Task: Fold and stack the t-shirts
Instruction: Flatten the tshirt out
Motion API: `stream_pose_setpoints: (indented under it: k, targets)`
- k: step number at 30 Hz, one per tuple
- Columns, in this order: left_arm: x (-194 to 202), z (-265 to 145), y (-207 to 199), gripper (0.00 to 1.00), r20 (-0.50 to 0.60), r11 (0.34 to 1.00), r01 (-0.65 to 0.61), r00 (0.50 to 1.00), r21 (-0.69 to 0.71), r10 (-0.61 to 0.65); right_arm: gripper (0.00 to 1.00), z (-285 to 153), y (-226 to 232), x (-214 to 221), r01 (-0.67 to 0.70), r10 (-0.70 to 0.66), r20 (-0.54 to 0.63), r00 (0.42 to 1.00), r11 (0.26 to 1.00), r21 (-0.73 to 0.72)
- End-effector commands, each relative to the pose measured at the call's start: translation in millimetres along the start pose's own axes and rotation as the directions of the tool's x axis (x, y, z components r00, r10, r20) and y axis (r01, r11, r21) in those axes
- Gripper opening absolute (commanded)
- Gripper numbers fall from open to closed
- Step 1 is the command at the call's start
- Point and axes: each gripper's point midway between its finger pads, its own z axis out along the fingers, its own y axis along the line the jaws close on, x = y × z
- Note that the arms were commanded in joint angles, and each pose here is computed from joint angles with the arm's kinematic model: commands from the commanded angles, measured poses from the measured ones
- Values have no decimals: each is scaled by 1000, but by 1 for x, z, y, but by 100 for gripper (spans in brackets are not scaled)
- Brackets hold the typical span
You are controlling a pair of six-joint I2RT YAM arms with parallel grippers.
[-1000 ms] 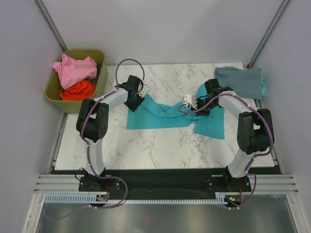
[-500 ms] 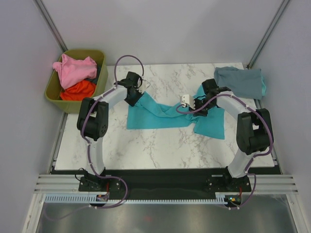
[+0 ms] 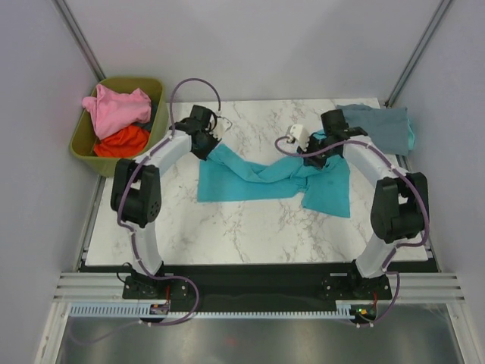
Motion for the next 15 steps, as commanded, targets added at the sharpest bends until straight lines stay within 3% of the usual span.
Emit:
stream_pose_setpoints:
  k: [1, 3, 7, 15]
  targets:
    - [-63, -111, 38, 2, 261, 989, -29, 963, -147, 67, 0, -98, -87, -56, -249, 169, 249, 954, 907, 338]
    - [-69, -141, 48, 2, 293, 980, -34, 952, -197, 92, 0, -147, -120, -58, -418, 267, 372, 889, 805, 420]
    - [-83, -206, 61, 2, 368, 955, -67, 913, -289, 176, 0, -254, -158, -78, -532, 210, 545, 812, 650, 542]
    - [-85, -307, 71, 2, 478, 911, -25, 845, -412, 239, 0, -392, -139, -116, -648, 84, 722, 687, 520, 556]
